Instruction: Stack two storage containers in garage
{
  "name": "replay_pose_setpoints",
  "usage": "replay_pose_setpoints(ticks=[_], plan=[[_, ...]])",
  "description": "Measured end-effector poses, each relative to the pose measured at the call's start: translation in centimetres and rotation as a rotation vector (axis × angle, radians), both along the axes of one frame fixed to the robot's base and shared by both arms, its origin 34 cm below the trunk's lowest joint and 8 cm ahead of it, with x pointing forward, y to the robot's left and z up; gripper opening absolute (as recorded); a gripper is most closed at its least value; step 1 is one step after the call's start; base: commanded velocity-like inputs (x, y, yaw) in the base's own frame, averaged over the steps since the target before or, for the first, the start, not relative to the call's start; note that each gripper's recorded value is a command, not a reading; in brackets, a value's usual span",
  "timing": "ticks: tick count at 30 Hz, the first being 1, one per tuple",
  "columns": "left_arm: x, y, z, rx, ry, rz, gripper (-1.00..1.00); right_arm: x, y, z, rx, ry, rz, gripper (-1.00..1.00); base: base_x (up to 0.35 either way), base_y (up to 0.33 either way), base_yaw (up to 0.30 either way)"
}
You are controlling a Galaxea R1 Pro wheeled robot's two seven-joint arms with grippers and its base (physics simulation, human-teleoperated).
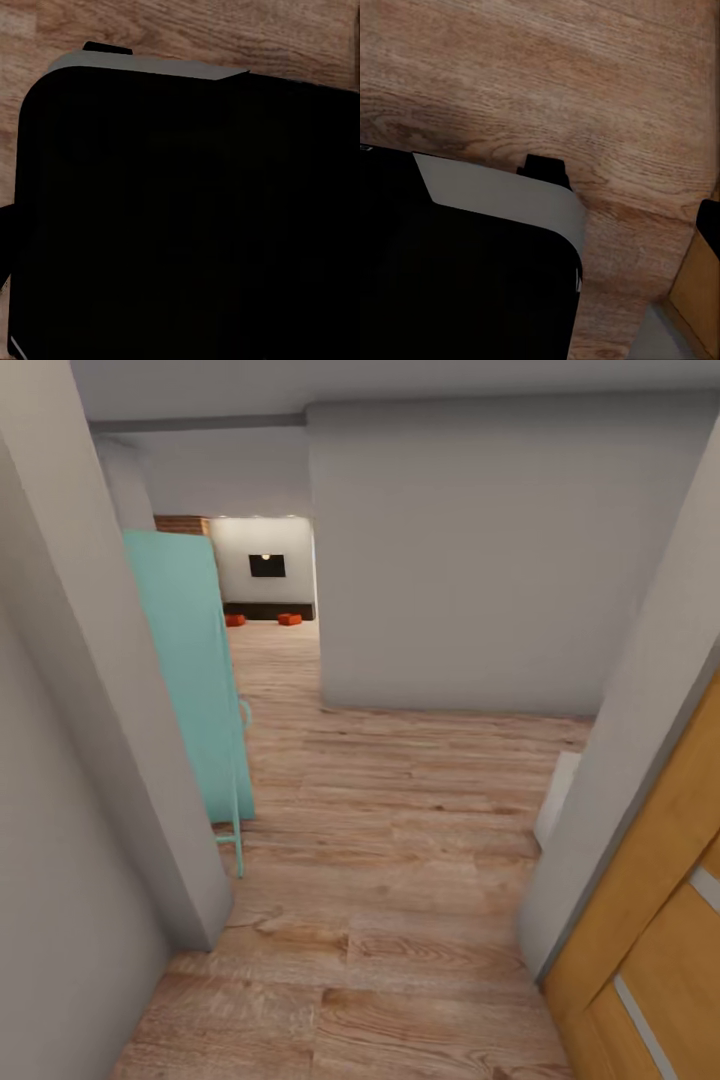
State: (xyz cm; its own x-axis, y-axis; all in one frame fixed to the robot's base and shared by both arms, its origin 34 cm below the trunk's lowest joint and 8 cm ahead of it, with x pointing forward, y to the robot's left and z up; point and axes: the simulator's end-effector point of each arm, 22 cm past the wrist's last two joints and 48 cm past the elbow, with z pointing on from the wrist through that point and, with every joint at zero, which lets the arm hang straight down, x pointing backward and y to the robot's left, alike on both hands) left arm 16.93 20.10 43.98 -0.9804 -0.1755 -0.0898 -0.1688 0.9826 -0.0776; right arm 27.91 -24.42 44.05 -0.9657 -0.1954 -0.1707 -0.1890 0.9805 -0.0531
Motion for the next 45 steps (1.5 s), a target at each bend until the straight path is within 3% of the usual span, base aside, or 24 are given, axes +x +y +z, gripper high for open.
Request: replay_pose_setpoints(ticks=[45], plan=[[-0.01,0.01,0.00,0.000,0.000,-0.002,1.00,-0.07,-0.02,-0.01,0.000,0.003,-0.006,1.00,0.336,0.000,-0.021]])
